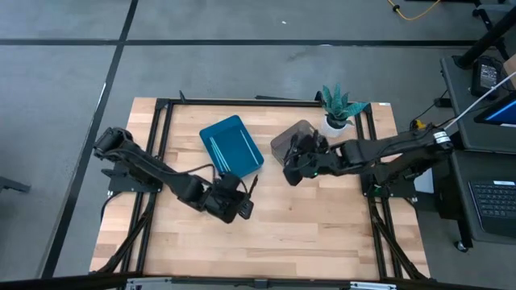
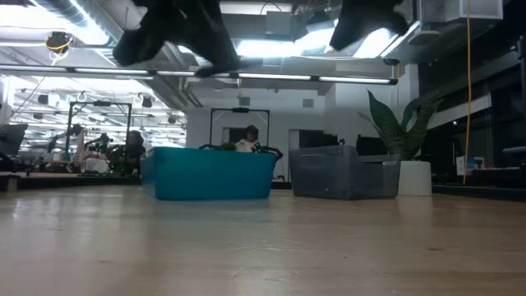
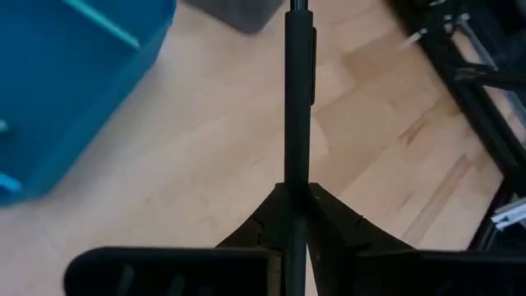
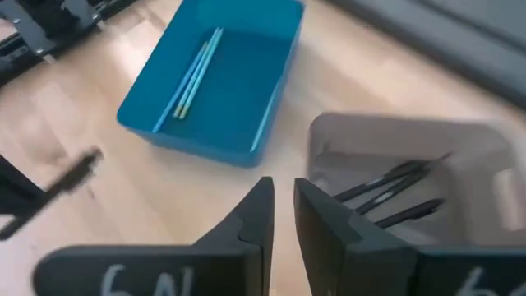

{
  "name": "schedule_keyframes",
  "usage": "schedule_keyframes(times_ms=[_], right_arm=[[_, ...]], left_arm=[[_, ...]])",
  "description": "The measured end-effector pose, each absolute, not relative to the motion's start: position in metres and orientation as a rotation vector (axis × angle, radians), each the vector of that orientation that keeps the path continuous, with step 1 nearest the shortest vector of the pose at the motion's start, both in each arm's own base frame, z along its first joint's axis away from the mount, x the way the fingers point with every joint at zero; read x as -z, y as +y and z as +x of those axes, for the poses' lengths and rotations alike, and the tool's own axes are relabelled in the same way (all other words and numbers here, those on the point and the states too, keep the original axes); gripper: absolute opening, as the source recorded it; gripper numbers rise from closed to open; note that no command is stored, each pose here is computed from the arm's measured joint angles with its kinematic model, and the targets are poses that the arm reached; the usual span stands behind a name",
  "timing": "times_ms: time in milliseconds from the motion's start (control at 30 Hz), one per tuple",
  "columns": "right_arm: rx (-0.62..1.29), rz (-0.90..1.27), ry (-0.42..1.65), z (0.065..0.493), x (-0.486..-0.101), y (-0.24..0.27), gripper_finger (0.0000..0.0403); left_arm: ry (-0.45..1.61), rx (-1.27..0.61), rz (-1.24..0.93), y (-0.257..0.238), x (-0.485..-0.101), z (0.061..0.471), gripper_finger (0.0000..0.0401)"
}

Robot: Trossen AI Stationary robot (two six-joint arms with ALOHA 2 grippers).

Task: Sort pens & pencils
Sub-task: Put the black pen into the gray bin

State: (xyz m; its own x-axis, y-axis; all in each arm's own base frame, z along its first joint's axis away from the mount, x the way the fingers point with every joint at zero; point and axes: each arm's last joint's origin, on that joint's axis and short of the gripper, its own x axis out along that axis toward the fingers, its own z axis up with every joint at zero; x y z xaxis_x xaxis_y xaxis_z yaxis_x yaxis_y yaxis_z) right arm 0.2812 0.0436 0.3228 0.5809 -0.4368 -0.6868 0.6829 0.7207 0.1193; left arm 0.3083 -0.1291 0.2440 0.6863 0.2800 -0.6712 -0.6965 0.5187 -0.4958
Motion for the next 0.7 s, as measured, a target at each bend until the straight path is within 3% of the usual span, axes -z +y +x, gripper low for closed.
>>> schedule_keyframes(times_ms=[233, 700], right_arm=[[0.519, 0.577, 0.539, 0.298, -0.282, 0.050, 0.0052], [0.261, 0.835, 0.119, 0.306, -0.258, 0.054, 0.0052]], left_arm=[[0.495, -0.569, -0.753, -0.121, -0.274, 0.294, 0.0025], [0.497, -0.561, -0.677, -0.113, -0.293, 0.276, 0.0025]])
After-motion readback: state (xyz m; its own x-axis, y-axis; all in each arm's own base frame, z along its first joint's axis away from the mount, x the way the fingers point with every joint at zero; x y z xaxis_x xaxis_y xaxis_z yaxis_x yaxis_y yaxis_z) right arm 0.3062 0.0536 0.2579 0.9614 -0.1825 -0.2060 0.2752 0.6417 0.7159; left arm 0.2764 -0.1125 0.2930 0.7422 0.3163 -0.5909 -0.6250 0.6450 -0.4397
